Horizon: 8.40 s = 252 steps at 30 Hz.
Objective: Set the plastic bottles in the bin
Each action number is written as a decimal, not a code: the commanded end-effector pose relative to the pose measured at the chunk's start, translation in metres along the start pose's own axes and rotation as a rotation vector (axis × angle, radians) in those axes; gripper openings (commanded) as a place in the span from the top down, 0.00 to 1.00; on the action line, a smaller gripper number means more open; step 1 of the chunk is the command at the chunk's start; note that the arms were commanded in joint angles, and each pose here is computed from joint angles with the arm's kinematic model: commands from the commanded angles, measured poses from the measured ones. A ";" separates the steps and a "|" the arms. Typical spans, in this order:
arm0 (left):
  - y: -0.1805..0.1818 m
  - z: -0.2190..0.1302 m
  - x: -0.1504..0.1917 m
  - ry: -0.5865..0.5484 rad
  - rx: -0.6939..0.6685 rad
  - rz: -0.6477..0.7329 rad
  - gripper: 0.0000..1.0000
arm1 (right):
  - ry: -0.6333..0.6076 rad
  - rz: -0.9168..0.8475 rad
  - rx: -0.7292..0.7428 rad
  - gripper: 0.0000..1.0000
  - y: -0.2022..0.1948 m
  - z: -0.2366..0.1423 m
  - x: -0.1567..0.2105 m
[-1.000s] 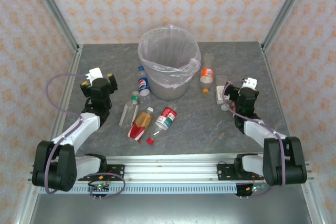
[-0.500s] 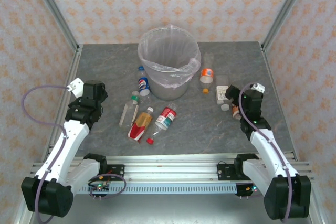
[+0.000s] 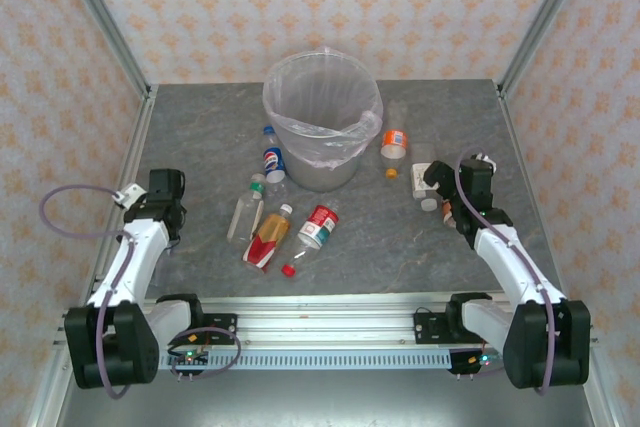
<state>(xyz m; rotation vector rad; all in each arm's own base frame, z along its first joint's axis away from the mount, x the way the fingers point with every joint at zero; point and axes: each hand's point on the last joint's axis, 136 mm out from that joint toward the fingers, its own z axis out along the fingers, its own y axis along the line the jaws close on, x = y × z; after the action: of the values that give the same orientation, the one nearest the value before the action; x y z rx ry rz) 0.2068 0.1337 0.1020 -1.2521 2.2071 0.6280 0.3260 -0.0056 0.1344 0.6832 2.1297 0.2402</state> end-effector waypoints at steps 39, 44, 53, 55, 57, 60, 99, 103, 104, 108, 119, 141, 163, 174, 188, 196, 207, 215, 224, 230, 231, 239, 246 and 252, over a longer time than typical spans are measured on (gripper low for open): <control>-0.068 0.042 0.069 0.383 0.136 0.213 0.11 | -0.158 0.039 0.170 0.01 -0.017 0.006 -0.045; -0.090 0.040 0.082 0.411 0.183 0.283 0.22 | -0.198 0.059 0.158 0.01 -0.013 0.008 -0.053; -0.116 0.036 0.084 0.414 0.247 0.343 0.37 | -0.195 0.080 0.137 0.01 -0.011 0.016 -0.050; -0.120 0.033 0.078 0.395 0.264 0.327 0.41 | -0.186 0.060 0.131 0.01 -0.010 0.016 -0.048; -0.126 0.026 0.070 0.372 0.294 0.308 0.45 | -0.176 0.041 0.115 0.01 -0.008 0.017 -0.045; -0.136 0.012 0.055 0.314 0.344 0.295 0.49 | -0.170 0.036 0.091 0.01 -0.006 0.017 -0.042; -0.225 -0.353 -0.185 -0.477 1.406 -0.113 0.59 | -0.214 0.118 -0.282 0.01 0.053 -0.011 -0.052; -0.260 -0.389 -0.187 -0.479 1.505 -0.049 0.60 | -0.134 0.047 -0.378 0.01 0.074 -0.017 -0.041; -0.269 -0.396 -0.185 -0.484 1.515 -0.026 0.60 | -0.113 0.034 -0.396 0.01 0.078 -0.018 -0.039; -0.313 -0.414 -0.165 -0.486 1.505 0.111 0.60 | -0.082 0.000 -0.411 0.01 0.081 -0.021 -0.032; -0.409 -0.382 -0.090 -0.406 1.353 0.401 0.60 | -0.076 -0.028 -0.357 0.01 0.070 -0.018 -0.025; -0.472 -0.270 0.036 -0.154 1.018 0.734 0.60 | -0.079 -0.016 -0.183 0.01 0.044 -0.007 -0.030; -0.471 -0.236 0.066 -0.086 0.937 0.739 0.36 | -0.093 0.060 -0.040 0.01 0.016 0.003 -0.027; -0.458 -0.277 0.051 -0.055 1.052 0.694 0.19 | 0.062 -0.064 0.217 0.01 -0.020 0.023 -0.014; -0.400 -0.354 0.027 -0.026 1.263 0.654 0.00 | 0.233 -0.171 0.285 0.01 -0.028 0.044 -0.003; -0.350 -0.389 0.003 -0.066 1.400 0.549 0.00 | 0.283 -0.187 0.320 0.01 -0.036 0.052 -0.014; -0.291 -0.386 -0.032 -0.151 1.379 0.352 0.00 | 0.571 -0.444 0.391 0.02 -0.052 0.051 0.003; -0.274 -0.376 -0.040 -0.137 1.341 0.239 0.00 | 0.705 -0.468 0.375 0.22 -0.047 0.079 0.011; -0.251 -0.351 -0.053 -0.187 1.198 0.196 0.00 | 0.739 -0.471 0.325 0.36 -0.038 0.092 0.014; -0.244 -0.337 -0.057 -0.209 1.165 0.153 0.00 | 0.762 -0.470 0.360 0.42 -0.051 0.091 0.018; -0.243 -0.334 -0.059 -0.210 1.156 0.149 0.00 | 0.765 -0.467 0.363 0.44 -0.053 0.091 0.019; -0.243 -0.310 -0.061 -0.158 1.102 0.089 0.00 | 0.774 -0.410 0.302 0.48 -0.051 0.094 0.021; -0.242 -0.299 -0.062 -0.148 1.080 0.061 0.00 | 0.788 -0.403 0.280 0.47 -0.051 0.096 0.030; -0.242 -0.291 -0.062 -0.161 1.060 0.069 0.00 | 0.823 -0.406 0.307 0.47 -0.060 0.102 0.040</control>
<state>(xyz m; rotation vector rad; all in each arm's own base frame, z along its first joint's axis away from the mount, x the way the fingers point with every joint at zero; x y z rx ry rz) 0.3846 -0.1320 0.3265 -0.4939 1.9882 -0.4357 0.3740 -0.0419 0.0312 0.3308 3.0291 -0.0420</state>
